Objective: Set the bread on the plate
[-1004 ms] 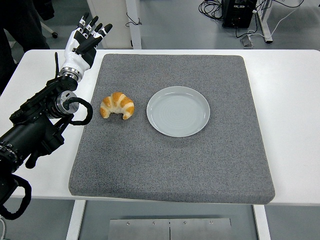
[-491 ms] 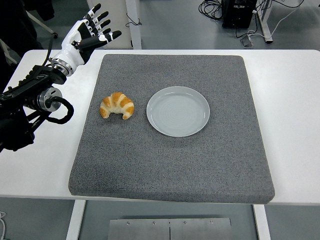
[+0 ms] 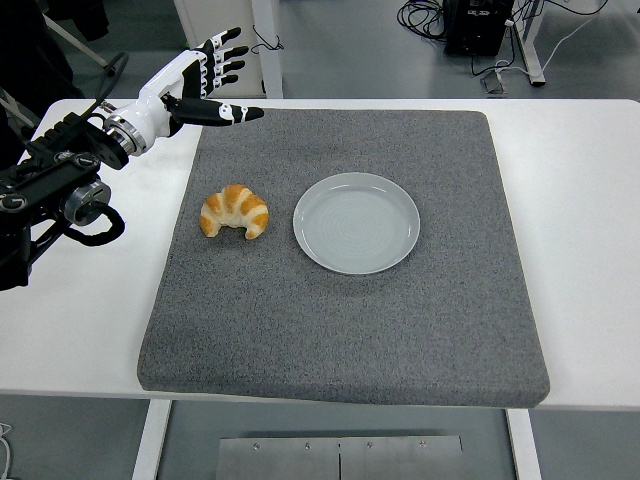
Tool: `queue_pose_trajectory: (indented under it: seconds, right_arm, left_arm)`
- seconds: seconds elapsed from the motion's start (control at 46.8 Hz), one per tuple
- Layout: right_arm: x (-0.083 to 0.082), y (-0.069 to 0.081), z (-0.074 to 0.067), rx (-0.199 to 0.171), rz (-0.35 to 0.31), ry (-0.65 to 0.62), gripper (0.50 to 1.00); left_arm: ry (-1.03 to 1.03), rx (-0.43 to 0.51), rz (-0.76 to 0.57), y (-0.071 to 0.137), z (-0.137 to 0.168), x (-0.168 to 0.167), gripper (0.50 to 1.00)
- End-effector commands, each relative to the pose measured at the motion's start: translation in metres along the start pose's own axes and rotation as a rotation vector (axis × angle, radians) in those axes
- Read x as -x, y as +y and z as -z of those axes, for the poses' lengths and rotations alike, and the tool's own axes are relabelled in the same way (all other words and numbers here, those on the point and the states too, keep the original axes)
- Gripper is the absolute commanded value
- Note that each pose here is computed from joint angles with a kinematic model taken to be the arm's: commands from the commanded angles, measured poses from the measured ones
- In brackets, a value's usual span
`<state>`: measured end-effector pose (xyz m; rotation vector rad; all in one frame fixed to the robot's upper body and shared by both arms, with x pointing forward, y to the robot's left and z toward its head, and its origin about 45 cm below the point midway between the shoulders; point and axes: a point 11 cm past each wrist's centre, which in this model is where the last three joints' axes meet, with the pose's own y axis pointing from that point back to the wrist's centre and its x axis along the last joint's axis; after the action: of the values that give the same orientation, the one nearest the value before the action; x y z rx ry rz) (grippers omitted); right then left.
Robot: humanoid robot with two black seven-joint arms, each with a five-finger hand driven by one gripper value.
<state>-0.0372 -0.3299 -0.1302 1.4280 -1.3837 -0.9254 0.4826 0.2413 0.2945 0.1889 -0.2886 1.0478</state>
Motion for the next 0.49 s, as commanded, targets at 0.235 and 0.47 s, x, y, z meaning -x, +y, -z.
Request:
queue_pose_trajectory:
  seconds: [0.235, 0.47]
  right_arm:
    - [0.0, 0.0, 0.0, 0.0, 0.001, -0.001, 1.0]
    - [0.0, 0.0, 0.0, 0.0, 0.0, 0.0, 1.0]
  left_arm:
    - [-0.184, -0.048, 0.095, 0.014, -0.012, -0.005, 0.966]
    - [-0.345, -0.081, 0.146, 0.02, -0.008, -0.006, 0.966]
